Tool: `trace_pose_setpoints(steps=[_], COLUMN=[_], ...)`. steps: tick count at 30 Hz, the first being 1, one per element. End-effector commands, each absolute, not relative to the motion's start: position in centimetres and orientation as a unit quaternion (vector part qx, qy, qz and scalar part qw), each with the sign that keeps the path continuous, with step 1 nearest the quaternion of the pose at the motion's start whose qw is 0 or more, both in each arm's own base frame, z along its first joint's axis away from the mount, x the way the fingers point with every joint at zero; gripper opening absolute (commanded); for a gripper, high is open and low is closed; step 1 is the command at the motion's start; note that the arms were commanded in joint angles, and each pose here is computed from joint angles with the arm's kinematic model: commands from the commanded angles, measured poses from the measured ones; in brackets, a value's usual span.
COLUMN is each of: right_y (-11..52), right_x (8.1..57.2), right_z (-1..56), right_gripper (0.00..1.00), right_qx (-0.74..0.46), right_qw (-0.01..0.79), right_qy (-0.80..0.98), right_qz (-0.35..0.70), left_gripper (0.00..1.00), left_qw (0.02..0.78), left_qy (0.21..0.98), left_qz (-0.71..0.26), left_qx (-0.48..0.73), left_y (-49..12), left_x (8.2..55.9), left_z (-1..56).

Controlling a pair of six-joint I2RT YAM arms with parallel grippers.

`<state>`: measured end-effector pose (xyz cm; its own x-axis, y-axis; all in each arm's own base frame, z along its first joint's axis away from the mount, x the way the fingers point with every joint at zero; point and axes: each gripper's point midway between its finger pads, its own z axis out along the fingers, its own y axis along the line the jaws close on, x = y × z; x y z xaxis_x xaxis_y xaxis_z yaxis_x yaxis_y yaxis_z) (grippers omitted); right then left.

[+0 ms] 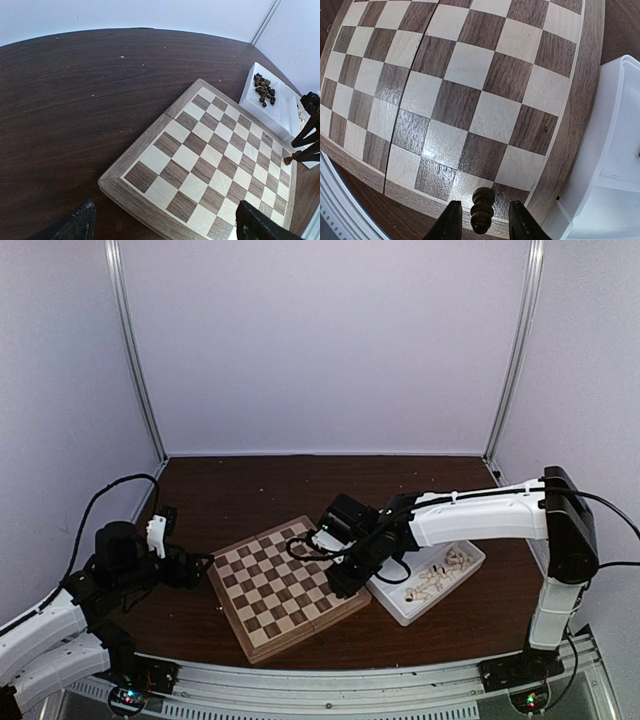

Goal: Set up the chess pieces on the board
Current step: Pick up the chess piece from the chessboard.

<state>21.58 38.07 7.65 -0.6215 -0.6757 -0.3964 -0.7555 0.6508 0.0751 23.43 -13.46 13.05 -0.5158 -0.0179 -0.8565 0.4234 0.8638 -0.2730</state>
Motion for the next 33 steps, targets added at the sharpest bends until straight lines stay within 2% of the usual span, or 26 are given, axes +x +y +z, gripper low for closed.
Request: trace_pose_setpoints(steps=[1, 14, 18, 20, 21, 24, 28, 33], right_y=[38.1, 37.9, 37.8, 37.8, 37.8, 37.8, 37.6, 37.7], right_x=[21.5, 21.5, 21.4, 21.3, 21.3, 20.9, 20.8, 20.9], right_z=[7.8, 7.2, 7.0, 7.0, 7.0, 6.7, 6.1, 6.2], right_gripper=[0.35, 0.12, 0.12, 0.26, 0.29, 0.31, 0.27, 0.12], right_qx=[-0.403, -0.404, -0.405, -0.405, -0.406, -0.409, -0.414, -0.413], right_qw=[0.175, 0.17, 0.166, 0.164, 0.164, 0.156, 0.149, 0.153], right_qy=[0.892, 0.894, 0.894, 0.894, 0.894, 0.894, 0.893, 0.893], right_qz=[0.108, 0.097, 0.095, 0.096, 0.097, 0.099, 0.092, 0.09], left_gripper=[0.98, 0.98, 0.98, 0.98, 0.98, 0.98, 0.98, 0.98], left_qw=[0.487, 0.485, 0.487, 0.486, 0.486, 0.486, 0.485, 0.484], left_qy=[0.834, 0.835, 0.834, 0.834, 0.834, 0.834, 0.835, 0.836], left_qz=[-0.232, -0.232, -0.232, -0.232, -0.232, -0.231, -0.231, -0.231], left_qx=[0.118, 0.118, 0.118, 0.118, 0.118, 0.118, 0.118, 0.118], left_y=[-13.4, -13.5, -13.5, -13.4, -13.5, -13.5, -13.5, -13.5], left_x=[23.6, 23.6, 23.6, 23.6, 23.6, 23.6, 23.6, 23.6], left_z=[13.4, 13.3, 13.4, 13.4, 13.4, 13.4, 13.3, 13.2])
